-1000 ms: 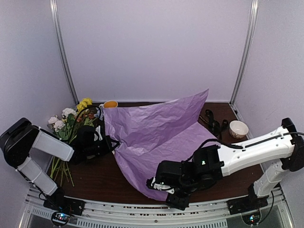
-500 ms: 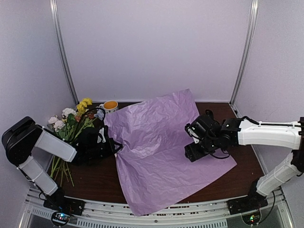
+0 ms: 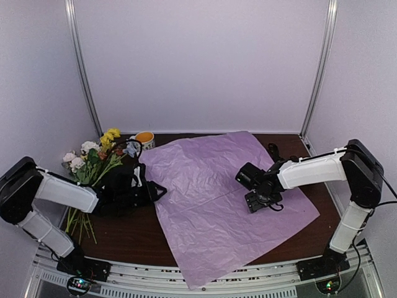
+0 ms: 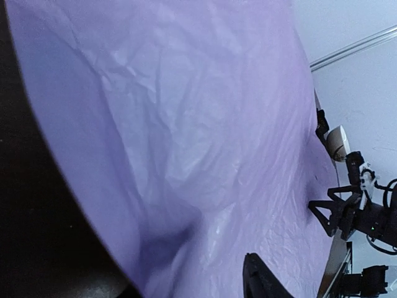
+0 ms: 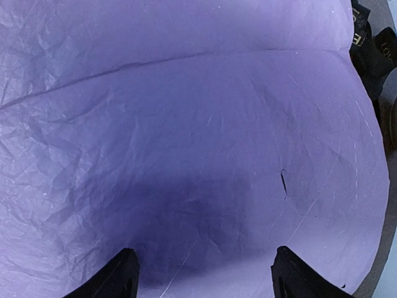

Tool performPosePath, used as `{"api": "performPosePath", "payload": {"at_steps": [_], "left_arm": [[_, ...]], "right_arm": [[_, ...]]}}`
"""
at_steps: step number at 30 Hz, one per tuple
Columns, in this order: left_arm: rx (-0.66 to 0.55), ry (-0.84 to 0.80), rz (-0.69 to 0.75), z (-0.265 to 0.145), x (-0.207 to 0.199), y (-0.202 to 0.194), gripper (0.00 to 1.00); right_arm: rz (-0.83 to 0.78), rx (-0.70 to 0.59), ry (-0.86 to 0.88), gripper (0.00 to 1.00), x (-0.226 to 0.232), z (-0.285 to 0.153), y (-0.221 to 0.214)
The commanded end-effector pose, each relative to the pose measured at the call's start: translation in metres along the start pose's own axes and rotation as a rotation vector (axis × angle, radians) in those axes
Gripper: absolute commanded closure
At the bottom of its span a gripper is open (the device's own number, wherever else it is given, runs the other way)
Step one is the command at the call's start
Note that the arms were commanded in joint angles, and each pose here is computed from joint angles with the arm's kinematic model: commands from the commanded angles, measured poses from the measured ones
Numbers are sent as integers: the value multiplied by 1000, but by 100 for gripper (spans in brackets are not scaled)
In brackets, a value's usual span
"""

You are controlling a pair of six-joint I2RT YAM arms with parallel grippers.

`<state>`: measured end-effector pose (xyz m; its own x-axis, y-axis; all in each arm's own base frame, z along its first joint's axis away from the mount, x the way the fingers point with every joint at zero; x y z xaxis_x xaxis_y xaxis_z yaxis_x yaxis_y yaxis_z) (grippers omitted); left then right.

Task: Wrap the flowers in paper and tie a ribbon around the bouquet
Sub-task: Flatten the flattened wrapping paper at the center of the board, then pick up the fake flower from the corner of the board.

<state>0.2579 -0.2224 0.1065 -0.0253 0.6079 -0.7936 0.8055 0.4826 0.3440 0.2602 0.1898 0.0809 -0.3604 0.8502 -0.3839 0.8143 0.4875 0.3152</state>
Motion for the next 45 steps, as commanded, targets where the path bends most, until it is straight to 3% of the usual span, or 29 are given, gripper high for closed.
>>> {"api": "performPosePath", "payload": {"at_steps": [1, 6, 11, 15, 21, 25, 28, 31, 34, 39, 45], "left_arm": [[-84, 82, 89, -28, -6, 9, 54], [-140, 141, 181, -55, -15, 20, 50], [-117, 126, 334, -57, -34, 26, 52], [38, 188, 508, -21, -40, 25, 53], [170, 218, 583, 27, -39, 22, 58], [221, 292, 597, 44, -23, 19, 60], [196, 246, 627, 35, -36, 24, 60], [126, 310, 681, 8, -52, 52, 51], [48, 354, 546, -26, -45, 107, 50], [-183, 478, 246, -107, 7, 189, 48], [-280, 732, -18, -190, 82, 217, 51]], "right_arm": [[-67, 79, -68, 24, -8, 23, 2], [-92, 90, -76, 24, -17, 28, 29], [-132, 82, -140, 24, -33, 18, 40], [-136, 23, -131, 24, -42, -4, 55], [-55, -64, 131, 27, -18, -17, 51], [-7, -42, 143, 28, -15, -11, 39], [-7, -37, 146, 29, -15, -14, 38], [1, -76, 160, 30, -17, -29, 43], [19, -132, 183, 31, -20, -48, 49], [18, -188, 233, 32, -23, -70, 56], [-12, -214, 222, 32, -29, -81, 57]]}}
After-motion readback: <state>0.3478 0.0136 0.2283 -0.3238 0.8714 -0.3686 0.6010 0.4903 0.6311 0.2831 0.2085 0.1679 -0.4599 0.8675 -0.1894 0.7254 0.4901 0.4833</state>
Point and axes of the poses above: each gripper's point midway between its finger pads, its own z axis out along the fingers, its own x axis along the line the jaws close on, y = z × x, the point moved 6 cm from there along -z, back along the fingers, and after that the axes turned 13 degrees about -z, right-handed, at the moved point
